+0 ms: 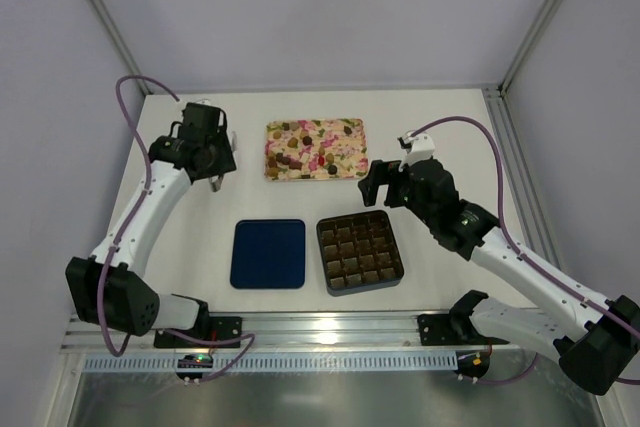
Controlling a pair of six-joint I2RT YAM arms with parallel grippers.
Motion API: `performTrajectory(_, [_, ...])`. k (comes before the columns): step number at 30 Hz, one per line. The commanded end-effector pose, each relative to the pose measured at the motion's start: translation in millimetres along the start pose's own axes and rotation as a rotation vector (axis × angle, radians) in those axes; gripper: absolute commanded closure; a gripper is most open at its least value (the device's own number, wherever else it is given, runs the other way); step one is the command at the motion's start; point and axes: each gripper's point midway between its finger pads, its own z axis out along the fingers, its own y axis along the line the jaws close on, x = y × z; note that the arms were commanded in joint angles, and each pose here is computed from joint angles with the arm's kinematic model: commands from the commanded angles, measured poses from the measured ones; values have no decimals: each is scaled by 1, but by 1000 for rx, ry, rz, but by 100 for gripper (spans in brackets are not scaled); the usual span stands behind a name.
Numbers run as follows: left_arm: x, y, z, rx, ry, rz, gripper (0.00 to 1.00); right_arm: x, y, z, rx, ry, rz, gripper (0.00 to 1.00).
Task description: Pack the chocolate
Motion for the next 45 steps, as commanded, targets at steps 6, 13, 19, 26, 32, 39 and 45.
performTrajectory(6, [15,-45,-46,172,12,113,55,-5,2,3,1,-18,16,0])
performTrajectory(13, [22,-79,-44,220,33,191,57,0,1,6,6,-3,26,0])
performTrajectory(19, [31,-83,-33,187,60,215,60,0,1,5,8,-3,31,0])
performTrajectory(26, [45,-90,-20,189,91,247,61,4,0,5,8,5,35,0])
performTrajectory(32, [52,-87,-6,147,110,265,62,7,-1,5,6,5,39,0])
performTrajectory(39, [56,-87,3,131,117,271,61,11,-3,6,13,13,36,0])
performTrajectory(45, [63,-88,13,120,135,282,60,12,-4,6,13,14,36,0])
